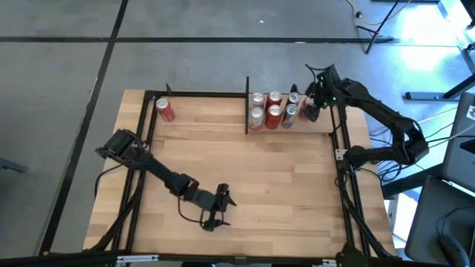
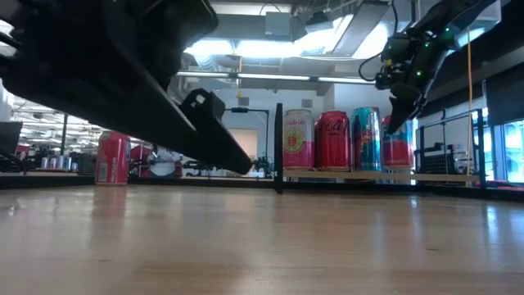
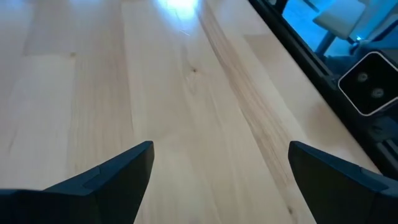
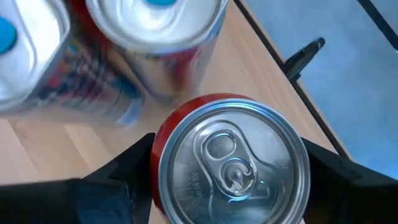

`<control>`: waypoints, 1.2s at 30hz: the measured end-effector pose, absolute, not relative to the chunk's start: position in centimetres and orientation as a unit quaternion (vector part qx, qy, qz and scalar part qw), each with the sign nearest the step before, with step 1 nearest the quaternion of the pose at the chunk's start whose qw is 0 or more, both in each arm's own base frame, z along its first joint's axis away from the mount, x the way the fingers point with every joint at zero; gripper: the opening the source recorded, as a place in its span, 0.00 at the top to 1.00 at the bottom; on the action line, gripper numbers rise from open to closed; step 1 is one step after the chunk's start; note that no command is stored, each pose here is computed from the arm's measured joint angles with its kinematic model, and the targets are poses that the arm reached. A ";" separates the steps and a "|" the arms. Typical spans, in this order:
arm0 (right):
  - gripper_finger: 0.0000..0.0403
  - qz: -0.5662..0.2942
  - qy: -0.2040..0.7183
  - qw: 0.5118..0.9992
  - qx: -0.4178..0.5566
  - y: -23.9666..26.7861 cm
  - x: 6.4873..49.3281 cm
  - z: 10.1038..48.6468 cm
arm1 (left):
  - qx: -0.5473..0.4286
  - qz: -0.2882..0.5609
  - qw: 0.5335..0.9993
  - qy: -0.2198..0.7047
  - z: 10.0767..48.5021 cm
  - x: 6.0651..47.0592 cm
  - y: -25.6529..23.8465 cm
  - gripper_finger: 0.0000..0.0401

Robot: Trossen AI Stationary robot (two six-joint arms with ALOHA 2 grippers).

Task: Place canned beverage on shelf
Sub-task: Put the bottom red soda can on the shelf, then put the red soda can on the shelf aligned with the other red soda can

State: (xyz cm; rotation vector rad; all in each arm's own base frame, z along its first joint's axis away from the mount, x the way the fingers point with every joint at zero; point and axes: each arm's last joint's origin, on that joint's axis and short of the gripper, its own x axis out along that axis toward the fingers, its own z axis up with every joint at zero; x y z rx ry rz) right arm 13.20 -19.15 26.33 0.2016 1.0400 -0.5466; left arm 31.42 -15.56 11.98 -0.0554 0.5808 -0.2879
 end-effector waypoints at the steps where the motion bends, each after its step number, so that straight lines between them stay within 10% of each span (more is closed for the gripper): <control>1: 0.33 -0.257 0.485 0.831 0.096 -19.3 13.2 26.3 | -0.028 -0.144 0.946 0.288 11.9 31.5 -15.4 0.10; 13: 0.33 -0.251 0.481 0.834 0.103 -20.3 13.9 25.4 | -0.017 -0.156 0.940 0.302 11.7 31.4 -15.3 0.10; 21: 0.04 -0.264 0.483 0.830 0.095 -20.1 13.7 25.7 | -0.020 -0.155 0.940 0.302 11.7 31.4 -15.3 0.10; 36: 0.16 -0.152 0.299 0.937 0.094 -13.5 14.1 36.4 | 0.015 -0.128 0.943 0.306 14.8 30.5 -14.0 0.10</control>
